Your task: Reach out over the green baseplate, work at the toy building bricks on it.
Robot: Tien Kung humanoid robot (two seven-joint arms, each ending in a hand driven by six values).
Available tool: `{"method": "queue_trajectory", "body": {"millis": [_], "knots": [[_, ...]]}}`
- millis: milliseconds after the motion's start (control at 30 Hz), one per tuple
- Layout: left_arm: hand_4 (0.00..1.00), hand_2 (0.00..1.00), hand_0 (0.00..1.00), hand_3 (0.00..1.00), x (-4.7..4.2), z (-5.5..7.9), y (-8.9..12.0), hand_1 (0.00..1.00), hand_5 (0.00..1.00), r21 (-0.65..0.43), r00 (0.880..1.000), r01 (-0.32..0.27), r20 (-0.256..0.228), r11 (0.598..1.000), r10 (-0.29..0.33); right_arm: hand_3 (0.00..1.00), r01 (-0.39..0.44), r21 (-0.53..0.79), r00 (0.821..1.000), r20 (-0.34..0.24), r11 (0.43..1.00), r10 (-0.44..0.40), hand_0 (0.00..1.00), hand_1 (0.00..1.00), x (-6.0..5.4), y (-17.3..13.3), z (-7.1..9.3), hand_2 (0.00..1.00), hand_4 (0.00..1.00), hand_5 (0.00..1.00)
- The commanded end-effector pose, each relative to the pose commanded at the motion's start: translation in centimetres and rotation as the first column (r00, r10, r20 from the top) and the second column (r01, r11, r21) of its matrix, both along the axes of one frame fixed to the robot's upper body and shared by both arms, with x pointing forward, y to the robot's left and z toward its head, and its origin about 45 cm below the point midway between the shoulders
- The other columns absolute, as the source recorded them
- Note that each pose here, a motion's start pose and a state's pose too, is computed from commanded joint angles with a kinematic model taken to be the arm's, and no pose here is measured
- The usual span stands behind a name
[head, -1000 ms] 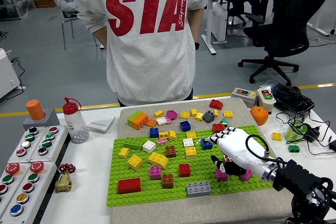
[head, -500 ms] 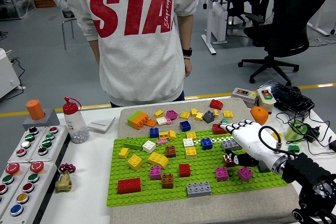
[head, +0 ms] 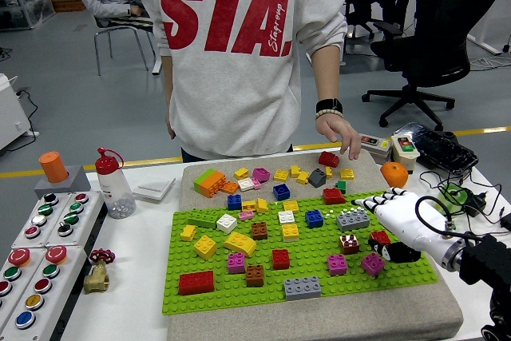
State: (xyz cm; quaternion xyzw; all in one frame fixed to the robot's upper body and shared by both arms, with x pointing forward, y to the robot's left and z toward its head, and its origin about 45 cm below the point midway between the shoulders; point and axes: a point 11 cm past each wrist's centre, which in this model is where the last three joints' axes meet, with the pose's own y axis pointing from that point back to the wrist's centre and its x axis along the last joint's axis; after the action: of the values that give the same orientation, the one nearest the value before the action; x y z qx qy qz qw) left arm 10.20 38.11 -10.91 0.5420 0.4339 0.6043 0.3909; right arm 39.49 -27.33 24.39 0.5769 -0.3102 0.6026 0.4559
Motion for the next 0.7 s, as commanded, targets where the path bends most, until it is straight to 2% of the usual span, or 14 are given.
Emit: {"method": "queue_trajectory", "body": {"millis": [67, 100, 267, 300, 700], "knots": [[0.371, 0.620, 0.662, 0.481, 0.02, 0.0, 0.0, 0.616, 0.998, 0.000, 1.000, 0.001, 0.000, 1.000, -0.001, 0.872, -0.010, -0.010, 1.000, -0.005, 1.000, 0.009, 0.816, 0.799, -0.2, -0.1, -0.2, 0.853, 0.664, 0.273], [0.371, 0.620, 0.662, 0.482, 0.03, 0.0, 0.0, 0.617, 0.998, 0.000, 1.000, 0.000, 0.000, 1.000, 0.000, 0.866, -0.018, -0.020, 1.000, -0.010, 1.000, 0.018, 0.802, 0.796, -0.3, -0.2, -0.5, 0.846, 0.665, 0.218], [0.371, 0.620, 0.662, 0.482, 0.13, 0.0, 0.0, 0.617, 0.998, 0.000, 1.000, 0.001, 0.000, 1.000, -0.001, 0.866, -0.032, -0.049, 0.999, -0.023, 0.998, 0.031, 0.802, 0.796, -0.6, -0.5, -1.6, 0.846, 0.665, 0.218], [0.371, 0.620, 0.662, 0.483, 0.13, 0.0, 0.0, 0.617, 0.998, -0.001, 1.000, 0.001, 0.000, 1.000, -0.001, 0.830, -0.034, -0.053, 0.999, -0.026, 0.998, 0.032, 0.777, 0.783, -0.6, -0.5, -1.8, 0.822, 0.682, 0.119], [0.372, 0.620, 0.663, 0.483, 0.39, 0.1, 0.0, 0.618, 0.998, 0.000, 1.000, 0.005, 0.003, 1.000, -0.005, 0.786, -0.056, -0.092, 0.997, -0.056, 0.994, 0.051, 0.756, 0.765, -0.5, -0.4, -3.3, 0.792, 0.676, 0.108]]}}
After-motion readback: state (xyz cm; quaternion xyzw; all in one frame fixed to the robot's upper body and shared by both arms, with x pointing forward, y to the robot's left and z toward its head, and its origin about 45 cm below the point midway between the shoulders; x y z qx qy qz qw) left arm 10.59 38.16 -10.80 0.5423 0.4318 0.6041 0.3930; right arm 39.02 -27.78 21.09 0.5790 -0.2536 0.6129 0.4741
